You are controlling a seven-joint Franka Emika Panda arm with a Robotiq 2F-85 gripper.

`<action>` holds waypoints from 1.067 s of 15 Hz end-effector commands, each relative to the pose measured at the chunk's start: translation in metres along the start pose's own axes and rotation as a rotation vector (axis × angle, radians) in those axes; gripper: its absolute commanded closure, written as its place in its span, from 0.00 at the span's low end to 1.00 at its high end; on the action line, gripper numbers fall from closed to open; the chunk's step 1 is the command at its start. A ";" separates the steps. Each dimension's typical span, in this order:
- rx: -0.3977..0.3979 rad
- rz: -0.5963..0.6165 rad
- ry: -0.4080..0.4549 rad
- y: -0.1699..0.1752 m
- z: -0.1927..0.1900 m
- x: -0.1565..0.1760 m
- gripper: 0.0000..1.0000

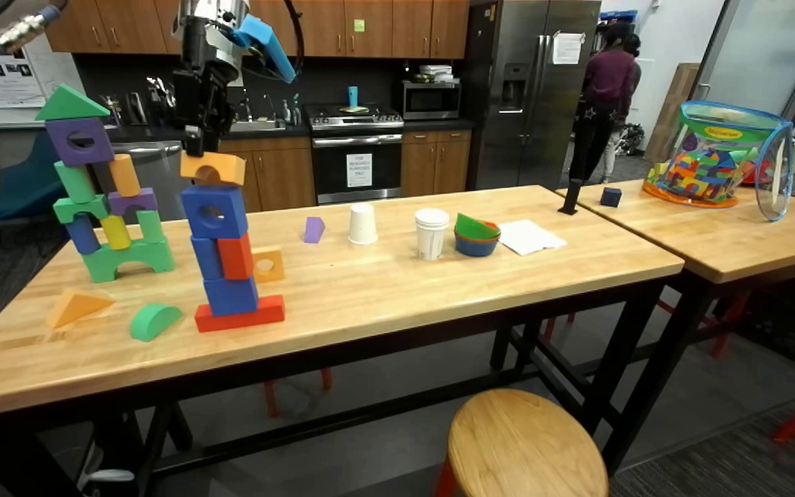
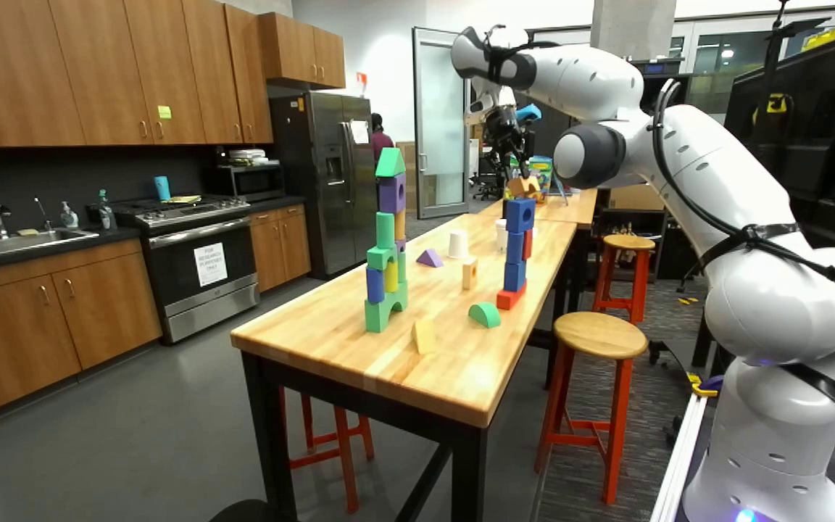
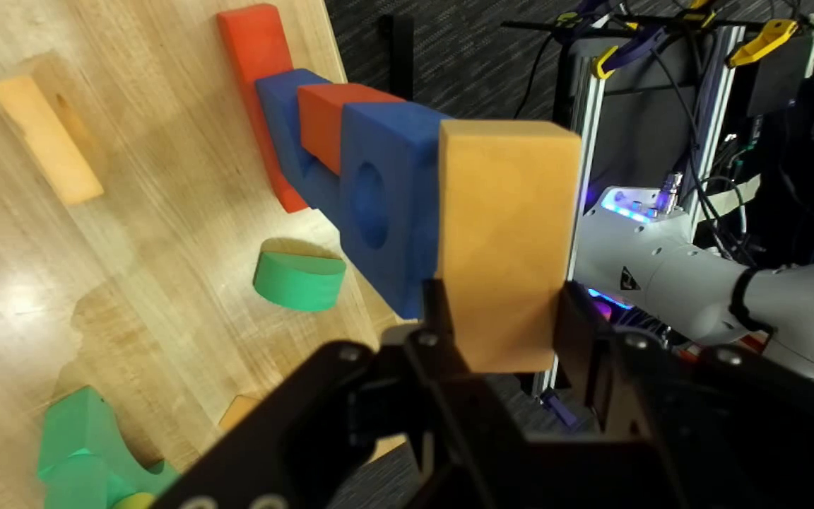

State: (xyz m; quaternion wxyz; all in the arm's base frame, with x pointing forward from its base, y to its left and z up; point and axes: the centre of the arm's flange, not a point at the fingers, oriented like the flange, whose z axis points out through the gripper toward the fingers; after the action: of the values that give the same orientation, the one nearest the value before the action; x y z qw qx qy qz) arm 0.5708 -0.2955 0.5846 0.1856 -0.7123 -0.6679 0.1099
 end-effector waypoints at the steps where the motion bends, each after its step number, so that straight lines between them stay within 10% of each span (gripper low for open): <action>1: 0.000 0.000 0.000 0.000 0.000 0.000 0.60; 8: 0.000 0.000 0.000 0.000 0.000 0.000 0.60; 9: 0.000 0.000 -0.001 -0.001 0.000 0.000 0.85; 16: 0.000 -0.005 -0.007 -0.007 0.000 0.001 0.85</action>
State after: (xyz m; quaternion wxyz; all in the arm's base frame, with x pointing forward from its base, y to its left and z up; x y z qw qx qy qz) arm 0.5722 -0.2967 0.5789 0.1906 -0.7112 -0.6673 0.1118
